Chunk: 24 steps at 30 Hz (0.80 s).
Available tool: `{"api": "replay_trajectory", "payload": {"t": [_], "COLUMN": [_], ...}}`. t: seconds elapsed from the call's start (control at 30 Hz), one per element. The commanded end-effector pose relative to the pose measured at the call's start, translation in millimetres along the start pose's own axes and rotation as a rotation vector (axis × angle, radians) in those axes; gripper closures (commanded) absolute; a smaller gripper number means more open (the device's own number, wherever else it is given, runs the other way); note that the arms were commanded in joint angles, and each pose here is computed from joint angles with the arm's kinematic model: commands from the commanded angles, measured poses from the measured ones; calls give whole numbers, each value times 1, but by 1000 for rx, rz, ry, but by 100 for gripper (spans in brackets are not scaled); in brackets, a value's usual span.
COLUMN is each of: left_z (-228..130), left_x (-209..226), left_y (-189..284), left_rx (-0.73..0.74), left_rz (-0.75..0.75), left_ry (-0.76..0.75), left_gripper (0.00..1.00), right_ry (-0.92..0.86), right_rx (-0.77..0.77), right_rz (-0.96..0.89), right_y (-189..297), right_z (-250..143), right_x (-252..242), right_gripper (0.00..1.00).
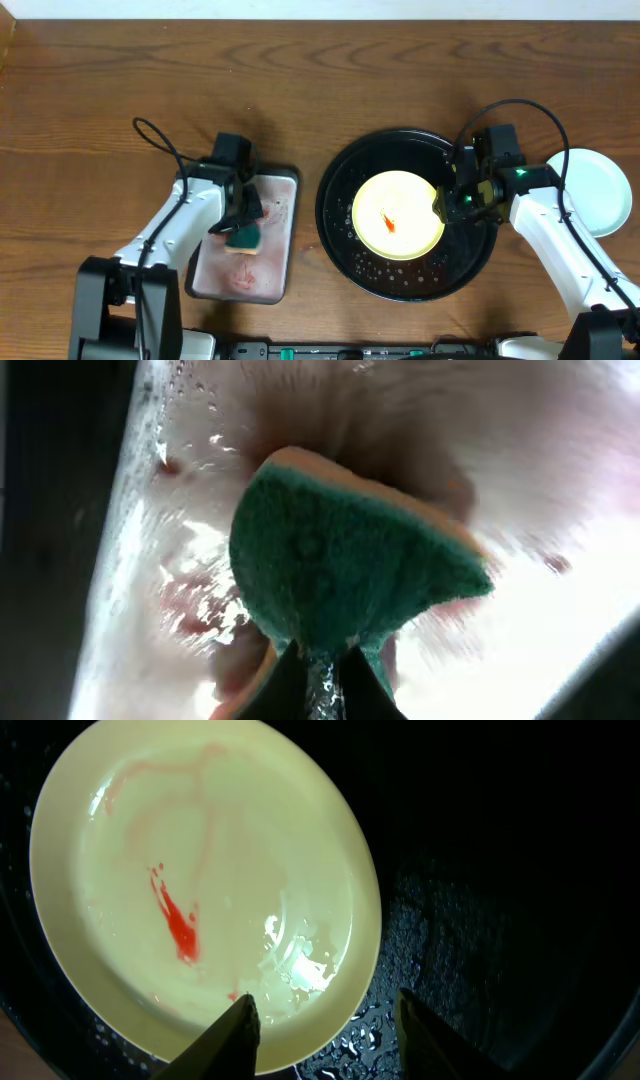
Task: Clean dirty plates on tray and stack at the side
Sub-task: 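Grasp the green sponge with the left gripper and lift it, then scrub the yellow plate with the sponge while right gripper holds its rim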
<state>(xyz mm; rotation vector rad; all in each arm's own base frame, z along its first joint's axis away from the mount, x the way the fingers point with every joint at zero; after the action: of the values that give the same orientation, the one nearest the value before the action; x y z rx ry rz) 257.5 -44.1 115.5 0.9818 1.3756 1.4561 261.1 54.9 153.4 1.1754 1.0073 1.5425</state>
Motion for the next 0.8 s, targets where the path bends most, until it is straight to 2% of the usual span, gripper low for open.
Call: {"api": "replay_trajectory", "payload": {"t": [0.0, 0.07, 0.23, 0.37, 0.53, 0.63, 0.77], "left_z": [12, 11, 4, -2, -13, -20, -31], "left_x": [-12, -14, -16, -24, -58, -90, -130], "left_y": [45, 59, 94, 126, 147, 147, 129], "left_rx": [-81, -100, -193, -278, -304, -301, -244], "left_rz": [-108, -146, -263, -375, -467, -525, -562], "left_ry": [-81, -87, -100, -141, -238, -280, -310], "left_gripper": [93, 93, 93, 93, 93, 93, 93], "right_ry": [8, 6, -156, -201, -76, -64, -61], "right_rx": [-24, -22, -34, -67, -14, 33, 70], "right_rz": [11, 10, -11, -14, 167, 158, 147], "right_y": [6, 6, 8, 9, -7, -26, -52], "right_z": [4, 3, 5, 10, 11, 13, 16], "right_x": [0, 0, -11, -28, -26, -27, -28], "right_gripper": [60, 60, 61, 62, 62, 67, 82]}}
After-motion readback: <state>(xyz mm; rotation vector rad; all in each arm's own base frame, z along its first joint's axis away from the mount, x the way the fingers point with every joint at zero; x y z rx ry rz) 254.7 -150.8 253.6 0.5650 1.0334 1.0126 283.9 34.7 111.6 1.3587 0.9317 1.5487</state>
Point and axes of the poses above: each gripper's point midway between its finger pads, its own y axis back along the fingers, its own x axis along the line the jaws close on, z = x × y, the point moved 9 cm from there along y, back along the fingers
